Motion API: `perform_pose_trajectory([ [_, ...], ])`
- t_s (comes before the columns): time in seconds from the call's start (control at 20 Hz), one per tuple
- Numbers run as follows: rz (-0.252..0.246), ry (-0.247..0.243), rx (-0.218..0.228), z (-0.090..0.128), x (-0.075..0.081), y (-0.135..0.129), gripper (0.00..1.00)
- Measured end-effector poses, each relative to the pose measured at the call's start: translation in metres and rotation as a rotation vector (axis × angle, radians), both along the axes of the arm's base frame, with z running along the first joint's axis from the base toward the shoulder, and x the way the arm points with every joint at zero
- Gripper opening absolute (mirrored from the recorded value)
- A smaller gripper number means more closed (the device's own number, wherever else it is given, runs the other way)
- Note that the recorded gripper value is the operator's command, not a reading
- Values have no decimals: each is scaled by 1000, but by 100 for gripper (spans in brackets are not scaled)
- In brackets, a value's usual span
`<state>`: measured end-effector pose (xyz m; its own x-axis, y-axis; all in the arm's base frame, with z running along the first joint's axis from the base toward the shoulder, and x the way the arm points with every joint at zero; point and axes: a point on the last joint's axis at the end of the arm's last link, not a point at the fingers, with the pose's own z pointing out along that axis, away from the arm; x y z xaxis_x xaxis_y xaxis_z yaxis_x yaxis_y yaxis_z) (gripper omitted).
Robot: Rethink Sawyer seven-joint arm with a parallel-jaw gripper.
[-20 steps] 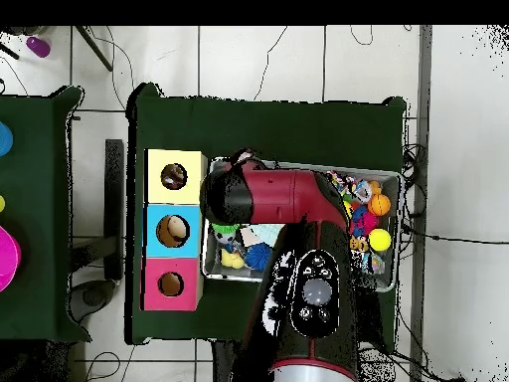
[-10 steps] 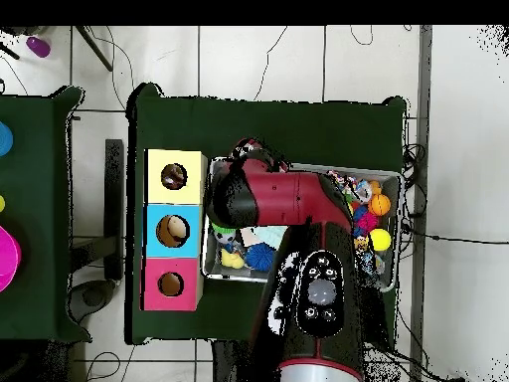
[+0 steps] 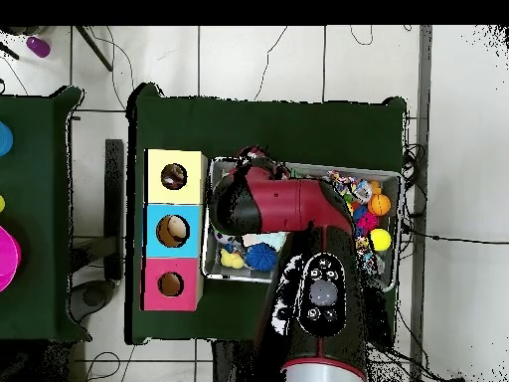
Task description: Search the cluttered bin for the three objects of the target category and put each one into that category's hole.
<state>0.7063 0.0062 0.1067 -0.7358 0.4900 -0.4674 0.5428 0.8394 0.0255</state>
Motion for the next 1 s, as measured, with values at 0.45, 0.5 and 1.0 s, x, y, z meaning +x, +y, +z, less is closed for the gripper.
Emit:
perform_pose_trajectory([
  [0.45,11,27,0,-10,-12,-1,100],
  [0.5,11,27,0,-10,-12,-2,100],
  [1.0,27,34,-11,-14,-15,-21,100],
])
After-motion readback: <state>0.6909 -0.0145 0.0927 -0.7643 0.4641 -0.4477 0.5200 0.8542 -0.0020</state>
